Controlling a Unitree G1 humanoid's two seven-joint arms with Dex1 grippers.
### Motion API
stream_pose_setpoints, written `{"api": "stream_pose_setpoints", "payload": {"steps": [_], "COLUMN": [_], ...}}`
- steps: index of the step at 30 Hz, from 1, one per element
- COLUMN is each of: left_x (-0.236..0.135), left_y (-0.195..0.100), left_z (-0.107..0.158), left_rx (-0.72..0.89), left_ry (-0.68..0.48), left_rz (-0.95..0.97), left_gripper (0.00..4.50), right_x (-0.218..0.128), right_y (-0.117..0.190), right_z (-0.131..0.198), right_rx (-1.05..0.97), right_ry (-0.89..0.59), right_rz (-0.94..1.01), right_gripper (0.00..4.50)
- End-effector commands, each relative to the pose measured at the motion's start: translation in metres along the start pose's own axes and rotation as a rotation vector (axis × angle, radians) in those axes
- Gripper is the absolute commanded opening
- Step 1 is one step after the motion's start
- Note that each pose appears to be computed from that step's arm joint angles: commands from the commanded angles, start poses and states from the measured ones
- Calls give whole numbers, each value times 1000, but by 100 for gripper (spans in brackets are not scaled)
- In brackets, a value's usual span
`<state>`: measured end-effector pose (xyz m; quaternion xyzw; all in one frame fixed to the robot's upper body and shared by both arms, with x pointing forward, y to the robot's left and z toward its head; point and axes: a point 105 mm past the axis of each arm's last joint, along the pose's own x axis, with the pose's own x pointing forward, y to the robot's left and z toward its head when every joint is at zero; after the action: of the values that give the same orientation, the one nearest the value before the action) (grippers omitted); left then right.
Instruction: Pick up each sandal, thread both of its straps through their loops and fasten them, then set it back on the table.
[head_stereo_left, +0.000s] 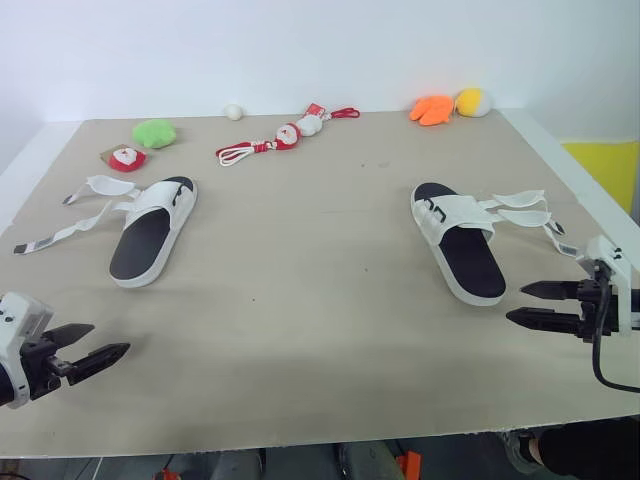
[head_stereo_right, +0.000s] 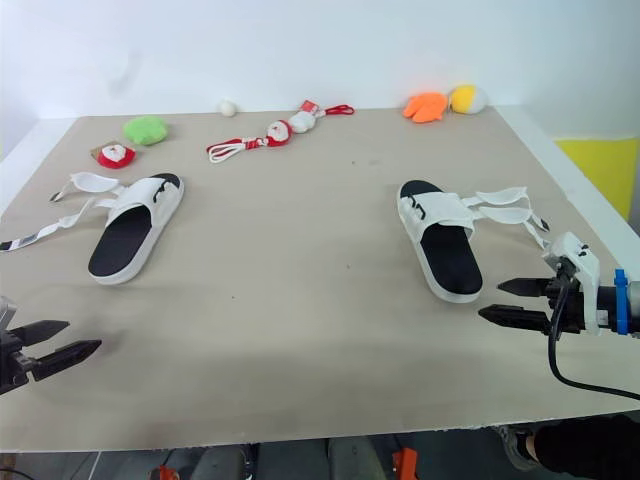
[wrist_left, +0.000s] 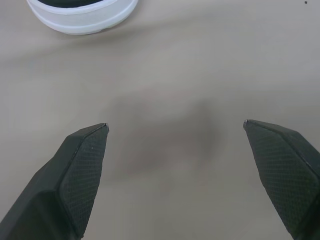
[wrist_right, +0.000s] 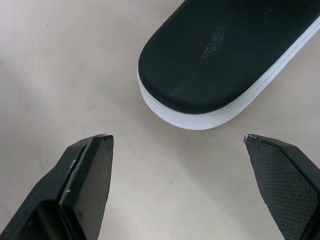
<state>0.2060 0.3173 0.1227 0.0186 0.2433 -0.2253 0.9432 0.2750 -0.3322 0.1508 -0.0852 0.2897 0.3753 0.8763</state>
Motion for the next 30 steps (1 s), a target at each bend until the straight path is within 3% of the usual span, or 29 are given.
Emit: {"api": "stream_pose_setpoints", "payload": {"steps": [1, 7, 13, 18, 21, 26, 30], "left_x": [0, 46, 110, 148, 172, 192, 193], "left_y": [-2, -39, -118, -175, -208, -232, -243], "left_z": [13, 60, 122, 156, 173, 186, 190], "left_rx": [40, 141, 231, 288, 313, 305, 286], "left_ry": [-19, -161, -344, -434, -481, -534, -562], "left_rz": [-13, -180, -503, -700, -772, -801, -817], "left_gripper": [448, 448, 448, 448, 448, 448, 448], "right_x": [-11, -7, -5, -1, 15, 41, 51], "right_y": [-4, -6, -11, -12, -13, -13, -23], "right_z": [22, 60, 91, 108, 108, 104, 105], "right_rx": [-33, -115, -365, -690, -964, -1159, -1201], "right_ry": [-90, -309, -420, -342, -156, -21, 21], "right_rz": [-41, -174, -503, -728, -806, -778, -815], "right_gripper": [450, 450, 450, 450, 450, 450, 450]}}
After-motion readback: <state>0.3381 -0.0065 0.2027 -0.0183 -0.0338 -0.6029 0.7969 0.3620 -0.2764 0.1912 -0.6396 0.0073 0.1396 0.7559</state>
